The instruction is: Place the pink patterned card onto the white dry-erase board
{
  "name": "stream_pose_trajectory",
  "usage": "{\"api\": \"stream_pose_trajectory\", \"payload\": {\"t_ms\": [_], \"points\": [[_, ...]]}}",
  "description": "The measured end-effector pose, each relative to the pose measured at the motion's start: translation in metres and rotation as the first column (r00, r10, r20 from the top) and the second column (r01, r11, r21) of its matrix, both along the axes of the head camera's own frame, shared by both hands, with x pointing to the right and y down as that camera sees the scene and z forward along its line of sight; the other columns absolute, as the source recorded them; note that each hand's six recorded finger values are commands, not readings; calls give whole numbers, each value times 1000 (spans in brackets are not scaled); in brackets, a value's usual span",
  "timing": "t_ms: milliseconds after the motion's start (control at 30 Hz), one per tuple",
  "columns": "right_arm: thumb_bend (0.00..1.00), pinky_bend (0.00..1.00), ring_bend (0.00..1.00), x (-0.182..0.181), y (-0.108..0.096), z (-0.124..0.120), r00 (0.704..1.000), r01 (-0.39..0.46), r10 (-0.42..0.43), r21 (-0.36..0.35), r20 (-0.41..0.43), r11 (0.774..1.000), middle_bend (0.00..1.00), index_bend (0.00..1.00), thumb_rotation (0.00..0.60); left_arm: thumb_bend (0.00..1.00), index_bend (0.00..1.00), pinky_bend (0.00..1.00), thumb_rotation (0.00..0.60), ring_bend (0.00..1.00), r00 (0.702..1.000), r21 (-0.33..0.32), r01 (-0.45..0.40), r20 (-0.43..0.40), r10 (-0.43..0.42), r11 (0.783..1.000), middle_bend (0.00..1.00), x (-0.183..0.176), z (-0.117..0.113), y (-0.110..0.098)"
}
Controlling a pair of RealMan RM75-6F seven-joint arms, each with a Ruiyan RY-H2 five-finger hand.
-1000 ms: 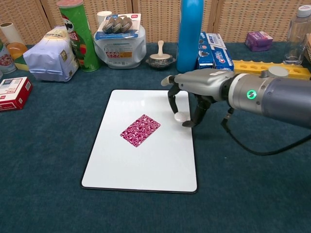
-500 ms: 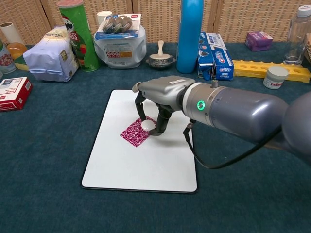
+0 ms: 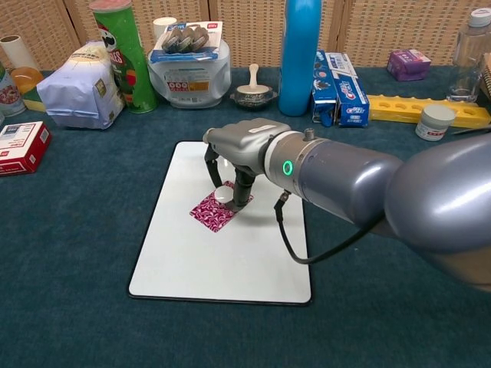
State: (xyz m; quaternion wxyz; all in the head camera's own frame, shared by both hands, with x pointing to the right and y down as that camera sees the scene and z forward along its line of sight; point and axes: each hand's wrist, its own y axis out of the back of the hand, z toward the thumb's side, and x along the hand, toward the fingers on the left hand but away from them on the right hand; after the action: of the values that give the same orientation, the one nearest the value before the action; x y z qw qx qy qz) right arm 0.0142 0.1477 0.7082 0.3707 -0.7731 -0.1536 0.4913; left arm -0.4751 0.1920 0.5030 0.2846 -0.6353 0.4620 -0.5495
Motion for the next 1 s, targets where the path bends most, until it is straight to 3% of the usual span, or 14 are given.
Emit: {"api": "stream_pose_trajectory", "payload": {"t_ms": [300,467,567,900,1000], "points": [[358,23,0,-8,1,6,999,-36,36,-9,-20,999,30,492,600,117,0,93,600,0,1000,-4,3,-2,-3,1000,0,0,1,-1],[254,23,0,-8,3,8,998,-51,51,-25,-25,998,11,308,600,116,0,93,600,0,1000,-4,2,-13,-2,1000,0,-2,0,-2],[245,23,0,-8,5,8,998,-58,57,-34,-26,998,5,236,600,116,0,93,600,0,1000,-5,2,-16,-2,1000,0,-3,0,-3],[242,21,0,-10,7,-9,998,-56,57,-54,27,997,1,196,600,117,0,93,600,0,1000,-2,5,-28,-5,1000,0,-7,-2,-3],[170,5,0,-8,6,-22,997,-33,36,-41,62,999,1,173,600,117,0,93,600,0,1000,0,3,-30,-3,1000,0,-7,-3,-3]]}}
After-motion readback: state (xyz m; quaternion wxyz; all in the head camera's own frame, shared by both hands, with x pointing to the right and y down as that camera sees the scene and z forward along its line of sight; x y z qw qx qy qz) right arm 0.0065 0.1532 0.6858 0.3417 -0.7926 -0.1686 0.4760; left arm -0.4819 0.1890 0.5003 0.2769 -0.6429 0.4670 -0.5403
